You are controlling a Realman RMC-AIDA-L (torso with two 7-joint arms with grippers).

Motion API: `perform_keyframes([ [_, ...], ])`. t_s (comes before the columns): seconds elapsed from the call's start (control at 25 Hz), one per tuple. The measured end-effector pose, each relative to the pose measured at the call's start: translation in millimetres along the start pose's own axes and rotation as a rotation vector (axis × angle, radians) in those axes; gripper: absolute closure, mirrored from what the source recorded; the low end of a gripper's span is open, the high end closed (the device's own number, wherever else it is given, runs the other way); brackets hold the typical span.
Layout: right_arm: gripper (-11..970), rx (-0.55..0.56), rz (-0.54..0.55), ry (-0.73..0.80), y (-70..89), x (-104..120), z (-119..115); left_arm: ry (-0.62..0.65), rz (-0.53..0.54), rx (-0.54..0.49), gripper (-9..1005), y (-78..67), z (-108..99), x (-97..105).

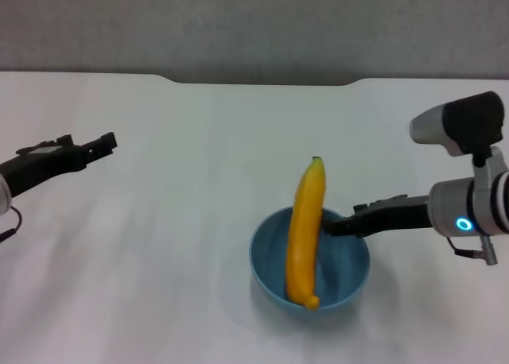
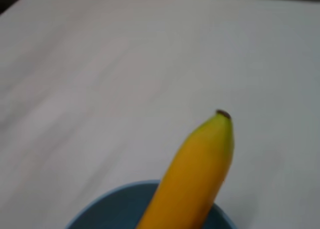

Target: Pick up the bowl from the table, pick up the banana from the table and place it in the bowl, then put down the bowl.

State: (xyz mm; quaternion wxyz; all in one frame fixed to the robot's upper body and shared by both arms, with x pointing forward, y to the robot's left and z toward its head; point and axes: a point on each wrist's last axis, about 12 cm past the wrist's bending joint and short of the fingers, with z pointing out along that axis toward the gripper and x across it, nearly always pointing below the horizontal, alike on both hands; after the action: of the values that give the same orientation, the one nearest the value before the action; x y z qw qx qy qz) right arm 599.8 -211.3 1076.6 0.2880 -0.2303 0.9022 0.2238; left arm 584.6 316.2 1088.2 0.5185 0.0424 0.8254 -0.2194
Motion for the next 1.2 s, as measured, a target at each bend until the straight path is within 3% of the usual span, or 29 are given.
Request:
perform_keyframes([
  [0.44,206,0.026,-0.053,-0.137,-3.5,0.5,-24.4,-0.102,-0.174,-0.055,103,34.5,-19.7,14.0],
  [0.64,207,0.011,-0.059,-0.266,-6.1,8.2,-36.1,-0.112,-0.089,-0.069,103,36.1,-20.8,19.5],
  [0.84,209,0.044,-0.055,-0.413,-18.5,22.6,-47.7,-0.124,-0.040,-0.082,102,36.9,-21.4,24.3],
  [1.2,211,0.064,0.032,-0.606,-40.5,57.3,-41.7,-0.152,0.026,-0.076,107,30.3,-18.3,48.5],
])
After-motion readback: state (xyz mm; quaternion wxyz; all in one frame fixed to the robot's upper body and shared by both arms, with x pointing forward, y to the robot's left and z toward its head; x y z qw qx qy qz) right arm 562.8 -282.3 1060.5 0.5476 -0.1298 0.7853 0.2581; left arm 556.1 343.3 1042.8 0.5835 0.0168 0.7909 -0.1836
